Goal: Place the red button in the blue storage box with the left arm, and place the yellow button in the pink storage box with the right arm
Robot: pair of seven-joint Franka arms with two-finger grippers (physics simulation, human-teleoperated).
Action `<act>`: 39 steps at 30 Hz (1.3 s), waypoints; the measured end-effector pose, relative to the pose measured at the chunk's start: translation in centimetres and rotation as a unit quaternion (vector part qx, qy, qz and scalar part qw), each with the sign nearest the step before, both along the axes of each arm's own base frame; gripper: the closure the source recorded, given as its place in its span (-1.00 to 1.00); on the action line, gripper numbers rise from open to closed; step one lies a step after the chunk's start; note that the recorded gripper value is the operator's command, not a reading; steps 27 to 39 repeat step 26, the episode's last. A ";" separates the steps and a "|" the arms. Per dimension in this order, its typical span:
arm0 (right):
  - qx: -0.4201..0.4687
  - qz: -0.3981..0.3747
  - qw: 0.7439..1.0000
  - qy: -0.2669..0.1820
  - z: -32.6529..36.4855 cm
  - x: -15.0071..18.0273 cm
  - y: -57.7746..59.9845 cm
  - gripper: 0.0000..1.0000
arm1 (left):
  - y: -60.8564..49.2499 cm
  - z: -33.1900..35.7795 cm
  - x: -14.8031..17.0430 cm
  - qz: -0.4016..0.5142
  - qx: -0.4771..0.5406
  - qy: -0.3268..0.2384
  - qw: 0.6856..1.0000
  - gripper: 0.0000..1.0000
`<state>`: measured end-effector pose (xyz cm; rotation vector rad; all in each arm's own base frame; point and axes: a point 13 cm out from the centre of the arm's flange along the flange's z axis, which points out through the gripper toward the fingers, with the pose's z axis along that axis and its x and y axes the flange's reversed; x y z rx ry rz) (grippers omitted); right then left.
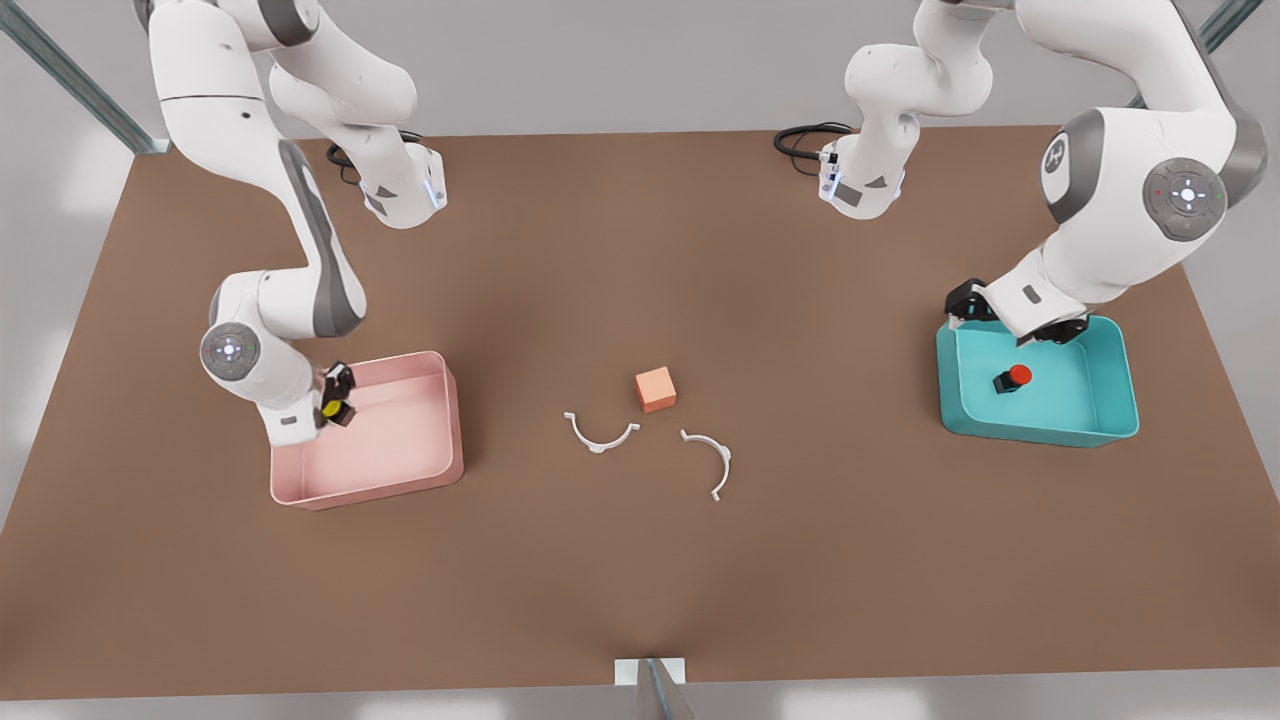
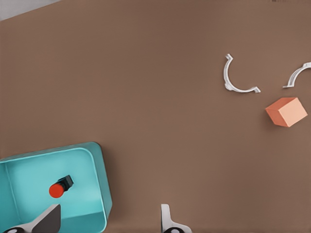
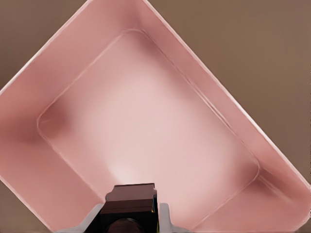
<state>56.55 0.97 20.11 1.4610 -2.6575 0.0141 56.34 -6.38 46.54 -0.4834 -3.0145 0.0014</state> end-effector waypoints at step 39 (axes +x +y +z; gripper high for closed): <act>0.025 -0.194 0.977 -0.087 30.0 0.1 7.6 -1.00 | -0.3 0.1 0.0 0.013 0.001 -0.001 1.000 -1.00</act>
